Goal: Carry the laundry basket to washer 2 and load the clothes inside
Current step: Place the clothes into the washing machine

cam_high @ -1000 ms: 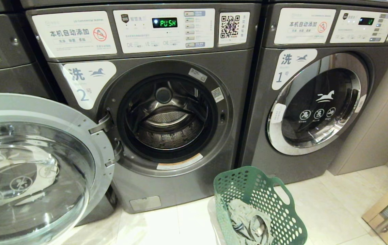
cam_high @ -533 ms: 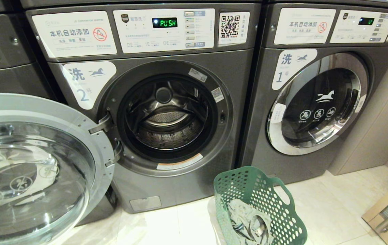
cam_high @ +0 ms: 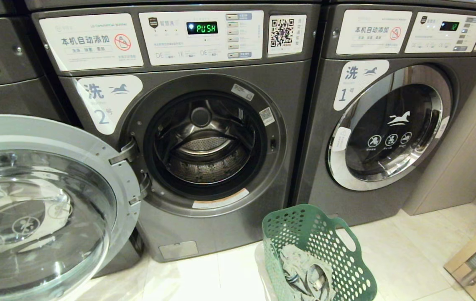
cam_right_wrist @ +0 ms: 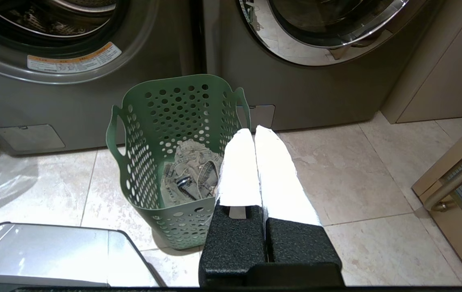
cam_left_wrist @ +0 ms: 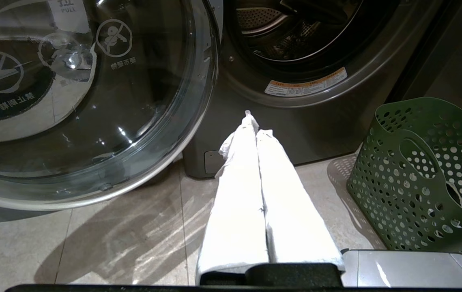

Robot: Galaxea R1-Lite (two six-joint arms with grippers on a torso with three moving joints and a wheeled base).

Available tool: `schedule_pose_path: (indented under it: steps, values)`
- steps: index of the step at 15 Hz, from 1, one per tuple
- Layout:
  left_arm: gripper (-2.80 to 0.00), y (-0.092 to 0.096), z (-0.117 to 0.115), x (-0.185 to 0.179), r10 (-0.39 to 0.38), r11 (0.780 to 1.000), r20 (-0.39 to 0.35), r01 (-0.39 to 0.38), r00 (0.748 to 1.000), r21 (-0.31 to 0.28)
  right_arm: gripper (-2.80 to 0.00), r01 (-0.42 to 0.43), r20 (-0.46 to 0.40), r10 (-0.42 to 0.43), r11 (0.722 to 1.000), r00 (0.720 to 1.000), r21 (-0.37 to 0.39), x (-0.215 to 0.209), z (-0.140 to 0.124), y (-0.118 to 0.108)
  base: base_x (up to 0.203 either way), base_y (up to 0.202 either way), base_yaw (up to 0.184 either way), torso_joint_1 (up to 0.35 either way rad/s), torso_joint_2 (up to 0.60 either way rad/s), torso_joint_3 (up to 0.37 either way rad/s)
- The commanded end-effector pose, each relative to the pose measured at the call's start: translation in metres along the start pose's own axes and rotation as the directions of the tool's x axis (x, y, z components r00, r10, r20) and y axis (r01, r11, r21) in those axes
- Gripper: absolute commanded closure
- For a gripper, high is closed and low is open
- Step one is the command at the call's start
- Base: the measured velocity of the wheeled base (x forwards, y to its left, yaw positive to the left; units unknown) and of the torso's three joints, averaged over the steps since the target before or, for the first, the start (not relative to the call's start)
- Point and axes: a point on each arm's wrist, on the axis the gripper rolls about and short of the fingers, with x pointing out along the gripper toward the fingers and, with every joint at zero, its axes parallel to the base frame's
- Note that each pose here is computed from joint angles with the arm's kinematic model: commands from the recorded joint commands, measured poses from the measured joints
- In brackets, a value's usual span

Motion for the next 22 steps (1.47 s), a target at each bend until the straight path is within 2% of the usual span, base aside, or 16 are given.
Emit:
schedule_pose_path:
  steps: [1,13,14,16,17,19,21,22]
  values:
    - [0.0,0.0,0.0,0.0,0.001,1.0,0.001,-0.001,1.0,-0.002,0.0,-0.001,0.0,0.001,1.0,1.0,-0.001,0.0,0.0,0.0,0.0,0.0,0.0,0.0,0.0,0.0]
    - [0.0,0.0,0.001,0.0,0.001,1.0,0.012,-0.001,1.0,-0.004,0.0,0.015,0.0,-0.015,1.0,1.0,-0.003,0.0,0.0,0.0,0.0,0.0,0.0,0.0,0.0,0.0]
    - [0.0,0.0,0.001,0.0,-0.001,1.0,0.012,0.001,1.0,-0.004,0.0,0.019,0.023,-0.019,1.0,1.0,-0.008,-0.003,0.007,-0.001,0.0,0.0,0.0,0.0,0.0,0.0]
    - [0.0,0.0,0.001,0.0,0.0,1.0,0.012,0.0,1.0,-0.004,0.0,0.028,0.084,-0.028,1.0,0.996,-0.002,-0.012,0.036,-0.001,0.0,0.0,0.0,0.0,0.0,0.0]
    - [0.0,0.0,0.001,0.0,-0.001,1.0,0.01,0.001,1.0,-0.002,0.0,0.039,0.07,-0.039,0.999,0.997,0.006,-0.012,0.052,-0.002,0.0,0.0,0.0,0.0,0.0,0.0]
    - [0.0,0.0,0.0,0.0,-0.007,1.0,0.002,0.007,1.0,0.003,0.0,0.064,-0.039,-0.063,0.998,0.997,0.027,0.007,0.089,-0.004,0.0,0.0,0.0,0.0,0.0,0.0]
    - [0.0,0.0,0.0,0.0,-0.008,1.0,0.004,0.008,1.0,0.004,0.0,0.1,-0.17,-0.092,0.994,0.981,0.043,0.041,0.121,-0.006,0.0,0.0,0.0,0.0,0.0,0.0]
    - [0.0,0.0,0.0,0.0,-0.008,1.0,0.004,0.008,1.0,0.004,0.0,0.119,-0.244,-0.104,0.992,0.964,0.044,0.061,0.13,-0.007,0.0,0.0,0.0,0.0,0.0,0.0]
